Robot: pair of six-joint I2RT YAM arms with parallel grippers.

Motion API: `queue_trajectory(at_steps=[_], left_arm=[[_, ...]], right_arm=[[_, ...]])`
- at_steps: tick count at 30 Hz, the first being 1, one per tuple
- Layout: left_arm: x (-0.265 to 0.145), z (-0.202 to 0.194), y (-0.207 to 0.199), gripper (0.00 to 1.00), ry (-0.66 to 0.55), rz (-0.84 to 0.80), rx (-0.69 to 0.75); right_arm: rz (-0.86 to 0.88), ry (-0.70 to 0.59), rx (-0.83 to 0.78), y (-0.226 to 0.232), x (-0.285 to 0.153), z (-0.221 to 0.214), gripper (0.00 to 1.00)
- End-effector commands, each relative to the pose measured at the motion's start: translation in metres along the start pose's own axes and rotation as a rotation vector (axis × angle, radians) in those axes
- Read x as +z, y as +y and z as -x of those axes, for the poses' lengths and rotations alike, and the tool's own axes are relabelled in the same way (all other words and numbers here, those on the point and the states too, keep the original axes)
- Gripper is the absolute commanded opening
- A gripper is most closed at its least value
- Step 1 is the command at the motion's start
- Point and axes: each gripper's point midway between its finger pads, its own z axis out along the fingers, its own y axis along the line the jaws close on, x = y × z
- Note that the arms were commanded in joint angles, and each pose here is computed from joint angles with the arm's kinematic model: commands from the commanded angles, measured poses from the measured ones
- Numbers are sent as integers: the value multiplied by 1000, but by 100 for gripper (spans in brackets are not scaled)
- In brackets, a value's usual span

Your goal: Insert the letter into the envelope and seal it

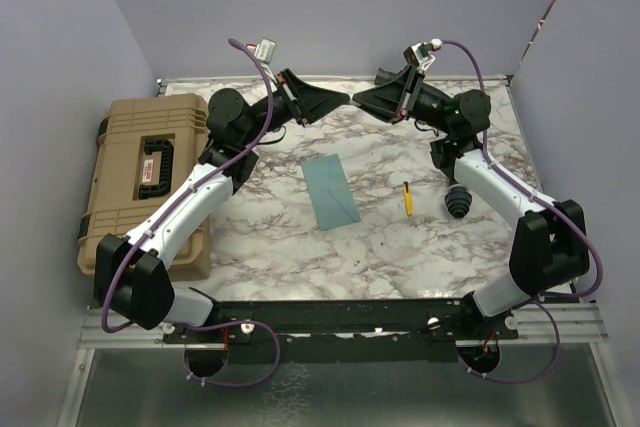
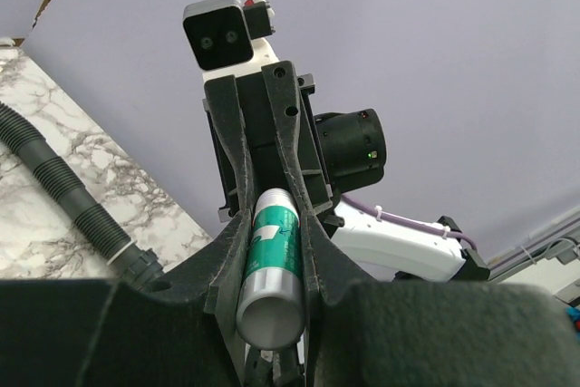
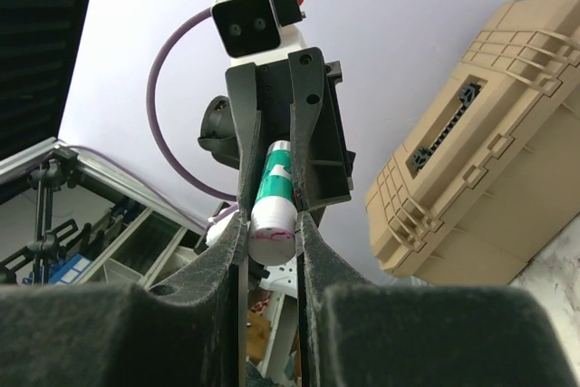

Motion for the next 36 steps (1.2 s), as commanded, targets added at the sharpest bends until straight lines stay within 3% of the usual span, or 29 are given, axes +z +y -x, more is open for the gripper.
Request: queue_trajectory(at_steps=[1,18,28,34,36], left_arm=[[10,-54,9,0,179,-27,-70],[19,-76,22,0,260,7,-92],[11,-58,38,1,240,93,-66],[-8,-44,56,72,174,173,-33],[-18,-42,65,87,151,224,7]], right_arm=[[82,134,16,22,20,-39,0],[68,207,42,17,39,-56,1],[-42,113,33,-8,21,-39,1],[-238,-95,46,-49,-28,0,1],[-311,-172,67,-66,-47,11,1]])
